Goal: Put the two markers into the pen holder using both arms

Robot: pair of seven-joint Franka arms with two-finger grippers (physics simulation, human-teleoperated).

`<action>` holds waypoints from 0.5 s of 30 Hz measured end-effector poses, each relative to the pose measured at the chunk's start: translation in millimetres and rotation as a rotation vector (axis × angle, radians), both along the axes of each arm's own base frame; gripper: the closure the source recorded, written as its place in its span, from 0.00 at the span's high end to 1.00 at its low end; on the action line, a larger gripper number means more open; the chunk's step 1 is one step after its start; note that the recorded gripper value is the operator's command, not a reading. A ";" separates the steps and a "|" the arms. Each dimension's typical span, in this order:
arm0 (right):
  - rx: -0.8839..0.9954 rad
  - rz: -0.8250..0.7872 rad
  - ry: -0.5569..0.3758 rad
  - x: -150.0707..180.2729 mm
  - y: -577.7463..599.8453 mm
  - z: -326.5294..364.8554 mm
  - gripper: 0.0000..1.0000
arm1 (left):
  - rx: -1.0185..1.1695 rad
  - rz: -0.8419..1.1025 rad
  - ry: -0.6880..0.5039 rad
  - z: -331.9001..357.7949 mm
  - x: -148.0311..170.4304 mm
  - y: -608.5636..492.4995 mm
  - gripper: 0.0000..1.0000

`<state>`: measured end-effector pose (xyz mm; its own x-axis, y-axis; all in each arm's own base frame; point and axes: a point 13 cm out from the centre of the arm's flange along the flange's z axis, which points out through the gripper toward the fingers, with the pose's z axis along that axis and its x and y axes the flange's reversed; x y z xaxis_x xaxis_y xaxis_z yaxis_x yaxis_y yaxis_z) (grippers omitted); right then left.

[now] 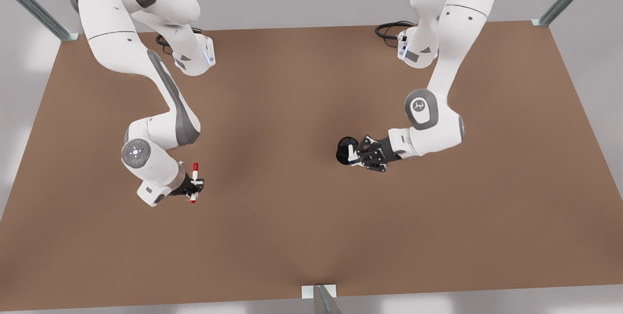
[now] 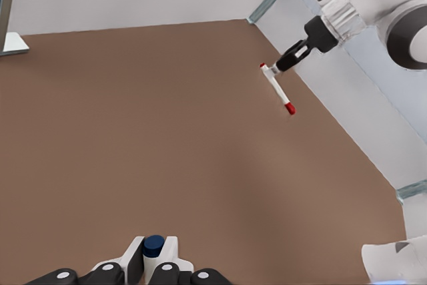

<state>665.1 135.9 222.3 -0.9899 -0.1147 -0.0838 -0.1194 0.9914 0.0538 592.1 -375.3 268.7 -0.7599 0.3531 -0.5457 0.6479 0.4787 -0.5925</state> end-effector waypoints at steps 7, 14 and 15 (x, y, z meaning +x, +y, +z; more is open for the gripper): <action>0.023 0.027 0.014 -2.8 43.7 35.9 0.22 | -0.035 -0.081 -0.142 -52.5 -22.5 9.1 0.21; 0.029 0.033 0.023 -6.5 67.2 49.8 0.22 | -0.036 -0.262 -0.319 -67.1 -76.4 -1.4 1.00; 0.032 0.036 0.015 -4.8 72.5 55.3 0.22 | -0.040 -0.298 -0.365 -51.6 -85.8 -6.3 1.00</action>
